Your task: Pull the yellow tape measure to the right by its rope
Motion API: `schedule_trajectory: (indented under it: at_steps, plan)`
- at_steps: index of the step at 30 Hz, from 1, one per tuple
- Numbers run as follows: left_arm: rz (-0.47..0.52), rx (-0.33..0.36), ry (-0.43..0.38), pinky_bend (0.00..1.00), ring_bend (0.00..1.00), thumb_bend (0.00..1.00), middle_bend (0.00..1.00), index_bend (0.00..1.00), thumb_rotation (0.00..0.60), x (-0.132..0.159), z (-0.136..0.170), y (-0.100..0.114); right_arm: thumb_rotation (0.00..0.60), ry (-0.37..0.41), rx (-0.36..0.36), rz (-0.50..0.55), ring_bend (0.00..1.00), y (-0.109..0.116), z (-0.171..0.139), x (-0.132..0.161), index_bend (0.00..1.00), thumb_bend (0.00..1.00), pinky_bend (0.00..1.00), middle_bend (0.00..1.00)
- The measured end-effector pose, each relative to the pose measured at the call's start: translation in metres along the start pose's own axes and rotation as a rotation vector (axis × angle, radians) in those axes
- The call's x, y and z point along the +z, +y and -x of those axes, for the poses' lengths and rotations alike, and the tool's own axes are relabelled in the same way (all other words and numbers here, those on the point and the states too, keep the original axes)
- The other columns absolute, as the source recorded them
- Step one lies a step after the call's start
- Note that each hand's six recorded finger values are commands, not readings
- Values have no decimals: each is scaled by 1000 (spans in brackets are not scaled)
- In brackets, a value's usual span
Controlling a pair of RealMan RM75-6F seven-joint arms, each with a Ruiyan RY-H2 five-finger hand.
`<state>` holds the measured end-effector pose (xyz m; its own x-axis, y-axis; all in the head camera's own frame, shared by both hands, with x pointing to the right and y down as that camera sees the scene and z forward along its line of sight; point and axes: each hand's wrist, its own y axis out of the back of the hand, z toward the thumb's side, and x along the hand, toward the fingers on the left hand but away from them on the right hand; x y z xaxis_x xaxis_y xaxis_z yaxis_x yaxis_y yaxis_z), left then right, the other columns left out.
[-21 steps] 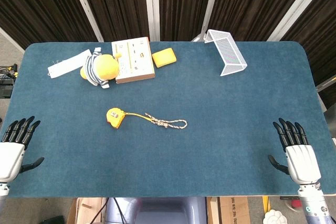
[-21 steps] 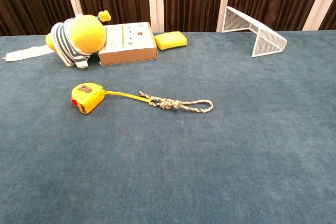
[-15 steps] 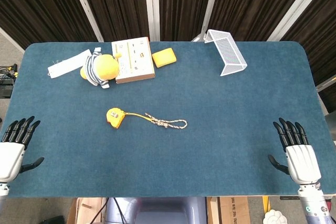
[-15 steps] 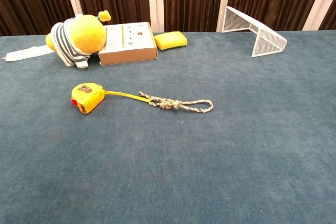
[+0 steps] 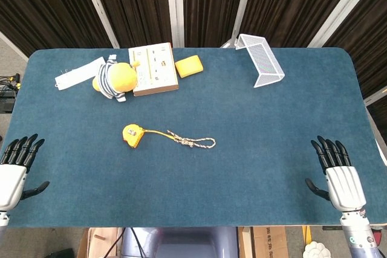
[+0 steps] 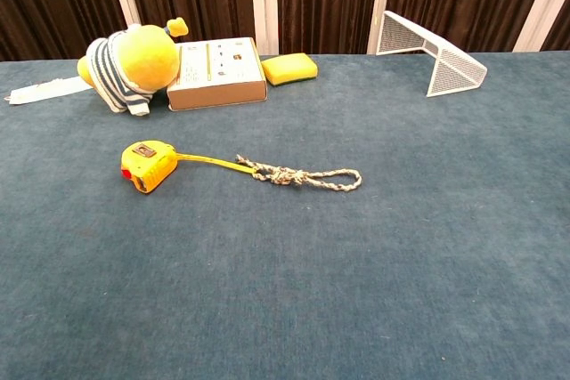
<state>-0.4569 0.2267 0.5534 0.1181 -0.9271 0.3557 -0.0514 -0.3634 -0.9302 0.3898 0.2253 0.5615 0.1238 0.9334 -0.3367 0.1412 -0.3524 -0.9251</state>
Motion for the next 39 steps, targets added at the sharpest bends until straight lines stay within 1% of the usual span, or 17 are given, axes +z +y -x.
schedule_trajectory:
  at_steps: [2, 4, 5, 7, 11, 14, 19, 21, 24, 29, 34, 39]
  plan:
    - [1, 1, -1, 0, 0, 0, 0, 0, 600, 0, 0, 0, 600, 11, 1, 8, 0, 0, 2, 3, 0, 252, 0, 0]
    - [1, 0, -3, 0, 0, 0, 0, 0, 600, 1, 0, 0, 600, 24, 3, 26, 0, 1, 5, 7, 24, 252, 0, 0]
    - [2, 0, -4, 0, 0, 0, 0, 0, 600, 1, 0, 0, 600, 32, 4, 37, 0, 1, 8, 10, 43, 252, 0, 0]
    - [3, -2, -3, 0, 0, 0, 0, 0, 600, 1, 0, 0, 600, 52, 10, 57, 0, 0, 15, 18, 116, 251, 0, 0]
    - [8, -6, -2, 0, 0, 0, 0, 0, 600, 1, -1, -1, 600, 87, 34, 95, 0, -4, 33, 37, 208, 250, 0, 7]
    - [12, -5, -1, 0, 0, 0, 0, 0, 600, 1, -1, -1, 600, 123, 61, 115, 0, -12, 49, 55, 269, 248, 0, 31]
    - [16, -3, -3, 0, 0, 0, 0, 0, 600, 1, -2, 0, 600, 214, 112, 120, 0, -29, 80, 102, 374, 247, 0, 80]
    - [17, -2, -5, 0, 0, 0, 0, 0, 600, 1, -2, 0, 600, 248, 131, 120, 0, -38, 89, 121, 388, 247, 0, 85]
    - [22, -2, -7, 0, 0, 0, 0, 0, 600, 1, -2, 0, 600, 272, 163, 131, 0, -51, 100, 144, 396, 247, 0, 85]
    - [30, -6, -3, 0, 0, 0, 0, 0, 600, 0, -2, 0, 600, 287, 201, 133, 0, -72, 112, 172, 430, 263, 0, 92]
    - [38, -9, 2, 0, 0, 0, 0, 0, 600, -1, -3, 0, 600, 266, 237, 146, 0, -98, 125, 195, 482, 264, 0, 115]
    - [42, -11, 0, 0, 0, 0, 0, 0, 600, -1, -3, 0, 600, 246, 251, 136, 0, -116, 137, 210, 496, 273, 0, 118]
